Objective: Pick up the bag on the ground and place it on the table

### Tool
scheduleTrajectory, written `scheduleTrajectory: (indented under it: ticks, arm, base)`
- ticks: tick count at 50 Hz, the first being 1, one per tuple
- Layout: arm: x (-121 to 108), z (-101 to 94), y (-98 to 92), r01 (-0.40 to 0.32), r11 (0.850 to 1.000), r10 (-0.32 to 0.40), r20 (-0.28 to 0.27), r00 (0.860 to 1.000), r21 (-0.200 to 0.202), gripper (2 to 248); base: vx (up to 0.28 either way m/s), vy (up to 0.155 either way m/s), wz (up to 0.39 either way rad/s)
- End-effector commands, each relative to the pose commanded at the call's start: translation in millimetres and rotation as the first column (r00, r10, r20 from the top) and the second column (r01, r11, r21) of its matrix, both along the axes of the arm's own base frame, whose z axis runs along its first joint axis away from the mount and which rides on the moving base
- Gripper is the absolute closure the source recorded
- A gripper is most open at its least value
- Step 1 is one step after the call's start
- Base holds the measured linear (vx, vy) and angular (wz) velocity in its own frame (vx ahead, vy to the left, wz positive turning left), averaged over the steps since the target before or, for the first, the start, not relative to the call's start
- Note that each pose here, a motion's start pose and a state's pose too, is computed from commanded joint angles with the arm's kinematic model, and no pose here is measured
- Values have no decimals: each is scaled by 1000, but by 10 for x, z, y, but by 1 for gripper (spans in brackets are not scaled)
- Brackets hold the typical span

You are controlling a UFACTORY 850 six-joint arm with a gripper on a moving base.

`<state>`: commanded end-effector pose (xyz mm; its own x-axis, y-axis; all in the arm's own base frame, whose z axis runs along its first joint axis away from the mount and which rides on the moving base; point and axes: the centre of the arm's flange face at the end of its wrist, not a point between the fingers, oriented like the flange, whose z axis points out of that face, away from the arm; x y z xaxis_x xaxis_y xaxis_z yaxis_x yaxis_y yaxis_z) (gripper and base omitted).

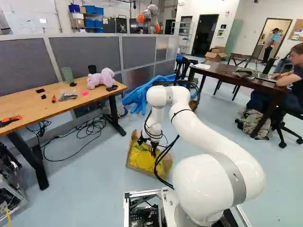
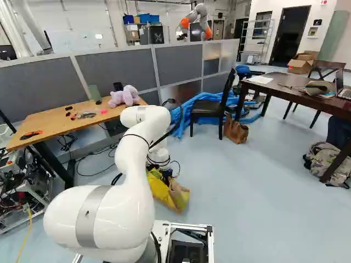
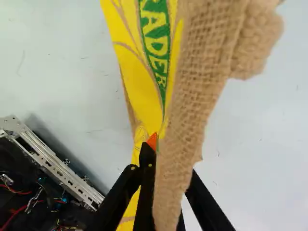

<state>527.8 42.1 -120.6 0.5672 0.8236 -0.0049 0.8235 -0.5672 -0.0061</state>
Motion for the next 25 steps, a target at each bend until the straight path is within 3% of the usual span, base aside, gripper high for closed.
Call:
scheduleTrajectory:
  ticks: [13, 25]
  arm:
    - [-4, 198, 0, 132, 991, -132, 3, 991, 0, 224]
    - [-11, 381, -1, 255, 967, -255, 8, 967, 1, 224]
  base:
    - [0, 0, 0]
    - [0, 0, 0]
